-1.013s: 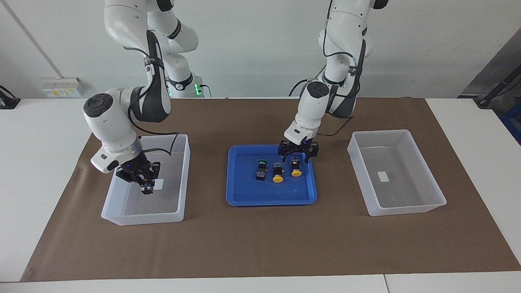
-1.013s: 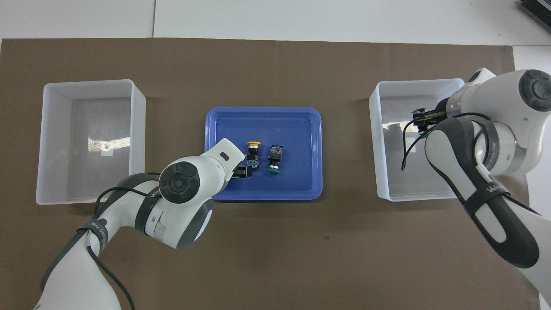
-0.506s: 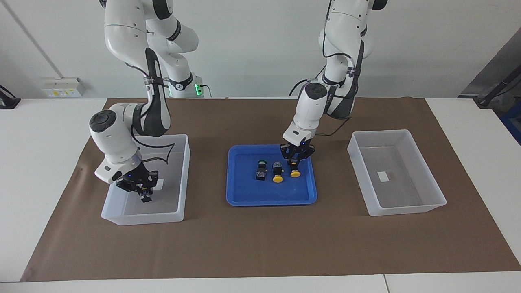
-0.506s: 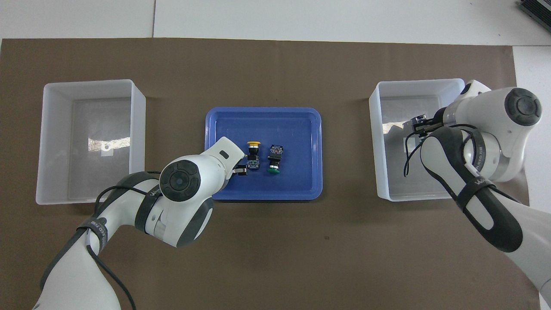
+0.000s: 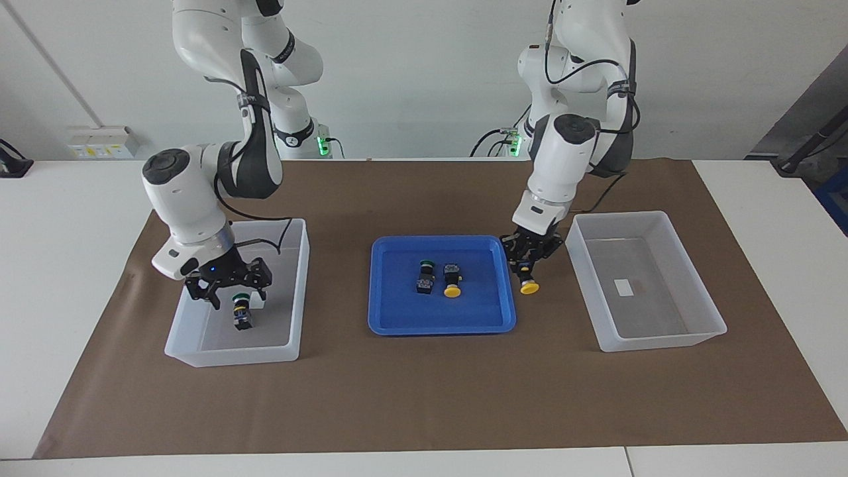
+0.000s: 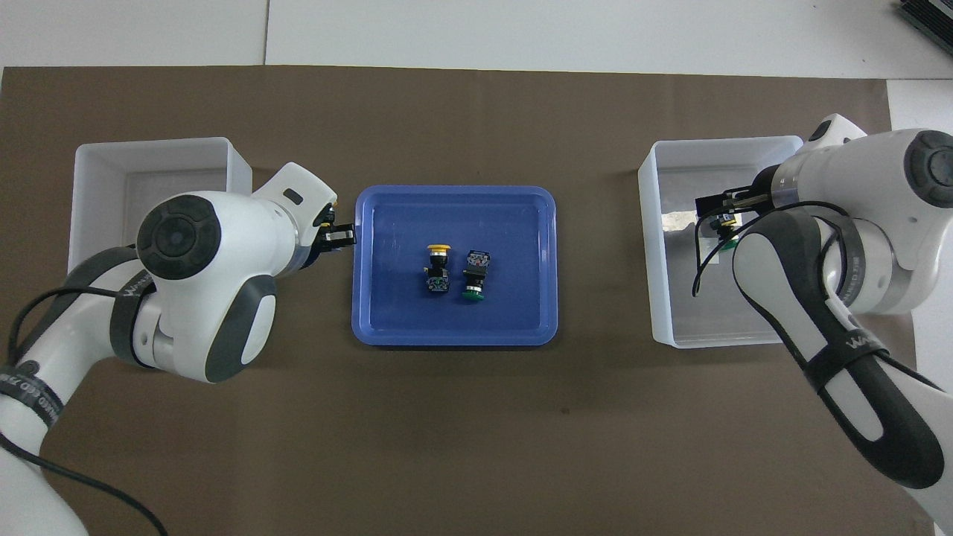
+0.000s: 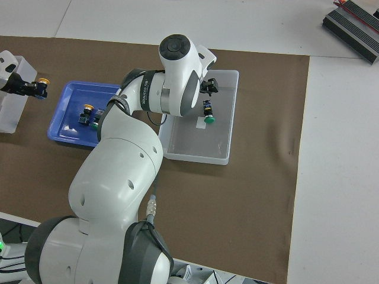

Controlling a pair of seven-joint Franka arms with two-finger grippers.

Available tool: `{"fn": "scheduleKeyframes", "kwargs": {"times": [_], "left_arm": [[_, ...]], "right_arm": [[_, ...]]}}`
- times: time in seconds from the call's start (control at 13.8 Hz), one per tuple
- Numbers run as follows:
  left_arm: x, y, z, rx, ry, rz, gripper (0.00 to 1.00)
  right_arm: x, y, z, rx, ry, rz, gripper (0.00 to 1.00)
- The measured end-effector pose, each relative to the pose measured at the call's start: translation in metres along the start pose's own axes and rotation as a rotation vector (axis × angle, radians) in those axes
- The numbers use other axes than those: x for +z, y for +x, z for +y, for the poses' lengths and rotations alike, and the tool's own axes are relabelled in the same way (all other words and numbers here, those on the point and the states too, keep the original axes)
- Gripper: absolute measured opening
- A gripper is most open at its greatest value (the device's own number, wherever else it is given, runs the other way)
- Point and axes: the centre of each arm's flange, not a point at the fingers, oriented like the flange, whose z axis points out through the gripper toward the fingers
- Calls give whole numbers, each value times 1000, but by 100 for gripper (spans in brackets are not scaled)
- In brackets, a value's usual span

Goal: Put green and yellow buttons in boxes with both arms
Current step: 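Carry the yellow button to the left box while the right gripper releases the green button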

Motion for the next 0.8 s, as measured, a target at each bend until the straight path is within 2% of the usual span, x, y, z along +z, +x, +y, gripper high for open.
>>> {"fn": "scheduleKeyframes", "kwargs": {"times": [0.14, 0.43, 0.65, 0.8], "left_arm": [[-10, 21, -40, 18, 11, 19, 33], [-14, 48, -127, 62, 42, 58, 33], [-15, 55, -173, 68, 61, 87, 33], [-5, 53, -188, 72, 68, 96, 33]], "right_arm": [[-24, 8, -52, 67, 24, 18, 100], [-23, 5, -158, 167, 66, 17, 100], [-3, -9, -240, 262, 95, 14, 100], [20, -17, -273, 299, 106, 16, 100]]}}
